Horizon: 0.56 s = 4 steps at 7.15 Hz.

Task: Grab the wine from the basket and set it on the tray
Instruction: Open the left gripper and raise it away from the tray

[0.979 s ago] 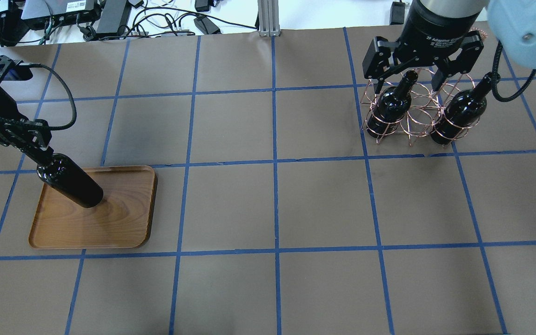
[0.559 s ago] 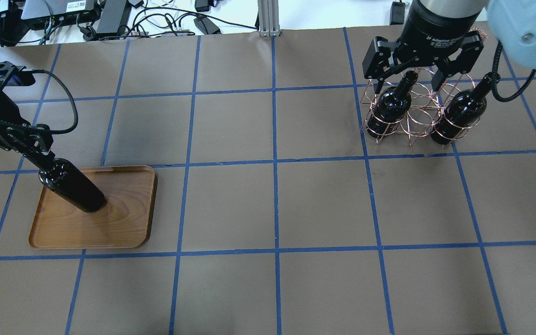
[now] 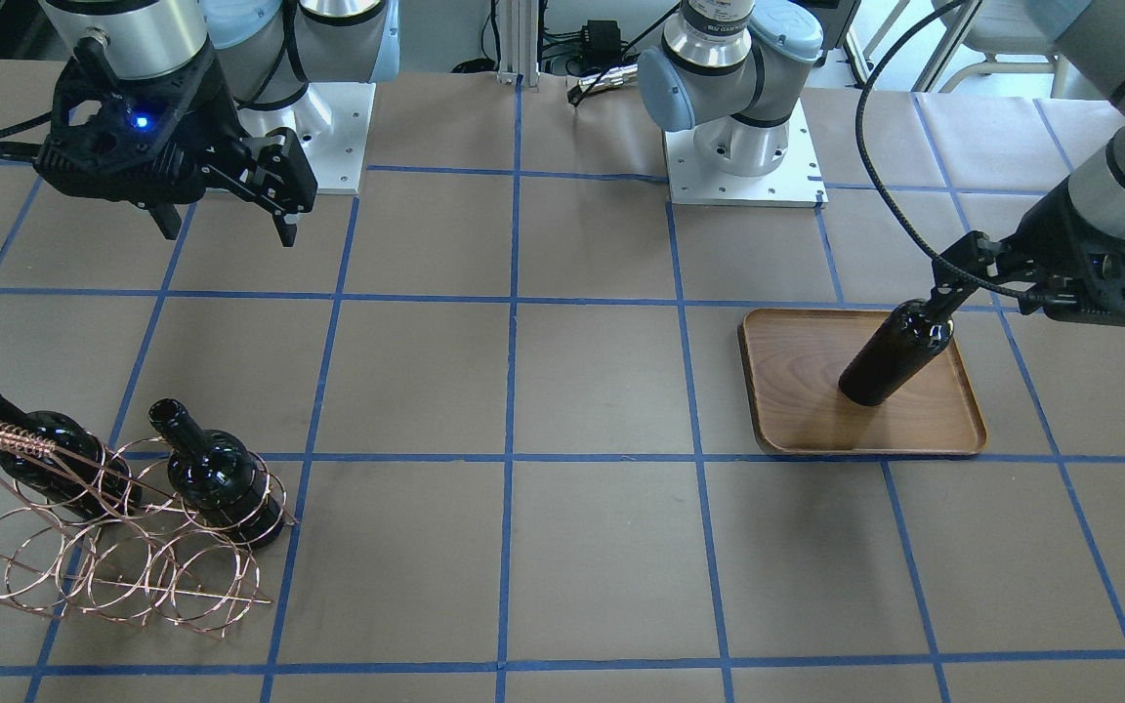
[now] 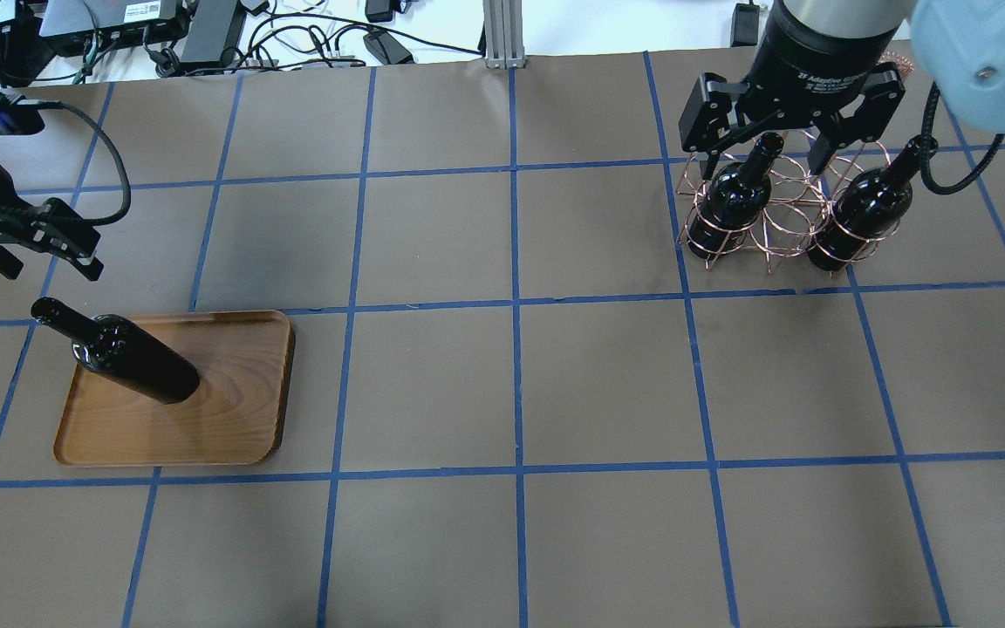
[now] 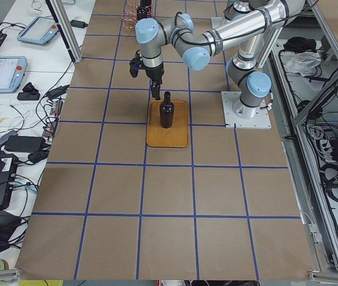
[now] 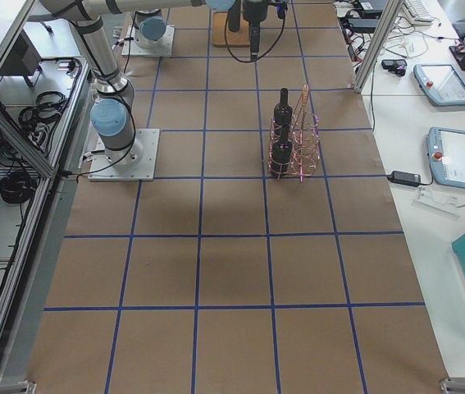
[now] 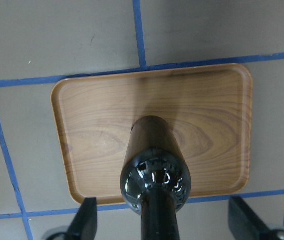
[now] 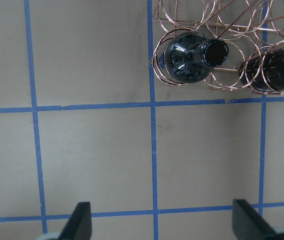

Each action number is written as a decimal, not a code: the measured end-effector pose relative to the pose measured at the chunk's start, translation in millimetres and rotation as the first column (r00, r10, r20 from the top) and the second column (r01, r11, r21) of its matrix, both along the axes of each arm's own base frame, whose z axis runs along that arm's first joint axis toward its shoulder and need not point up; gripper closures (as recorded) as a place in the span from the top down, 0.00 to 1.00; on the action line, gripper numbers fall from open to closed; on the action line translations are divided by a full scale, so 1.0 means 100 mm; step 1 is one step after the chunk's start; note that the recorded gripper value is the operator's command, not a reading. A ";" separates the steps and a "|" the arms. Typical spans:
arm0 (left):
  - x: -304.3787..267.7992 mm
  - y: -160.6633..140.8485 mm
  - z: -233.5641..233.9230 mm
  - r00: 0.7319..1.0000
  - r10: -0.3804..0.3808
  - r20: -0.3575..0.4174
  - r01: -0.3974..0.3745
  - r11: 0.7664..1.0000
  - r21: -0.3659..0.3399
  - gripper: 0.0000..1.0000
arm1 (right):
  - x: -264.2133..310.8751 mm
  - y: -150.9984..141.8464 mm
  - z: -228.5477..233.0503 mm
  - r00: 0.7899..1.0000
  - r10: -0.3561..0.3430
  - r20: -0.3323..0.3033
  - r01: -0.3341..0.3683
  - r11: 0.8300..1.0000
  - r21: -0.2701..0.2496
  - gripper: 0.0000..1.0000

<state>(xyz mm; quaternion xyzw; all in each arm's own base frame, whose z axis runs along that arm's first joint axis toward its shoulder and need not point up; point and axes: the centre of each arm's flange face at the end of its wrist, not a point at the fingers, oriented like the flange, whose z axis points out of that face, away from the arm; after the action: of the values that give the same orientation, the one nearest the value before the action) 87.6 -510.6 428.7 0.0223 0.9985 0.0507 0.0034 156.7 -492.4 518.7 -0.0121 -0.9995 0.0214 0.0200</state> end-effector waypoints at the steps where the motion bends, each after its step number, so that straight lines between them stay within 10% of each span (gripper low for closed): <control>1: -0.28 -0.05 0.19 1.000 0.028 0.009 -0.028 0.999 -0.021 1.00 | 0.00 0.00 0.00 1.000 0.000 0.000 0.000 1.000 0.001 1.00; 4: -1.44 0.05 0.56 0.999 0.051 0.005 -0.050 0.994 -0.098 1.00 | 0.00 0.00 0.00 1.000 0.002 0.000 -0.002 1.000 0.000 1.00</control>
<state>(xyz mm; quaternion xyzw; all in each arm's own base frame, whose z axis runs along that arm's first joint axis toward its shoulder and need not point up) -56.1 -505.3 484.2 -0.0034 1.0000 0.0019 0.0069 156.7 -492.4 518.4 -0.0113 -0.9995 0.0216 0.0200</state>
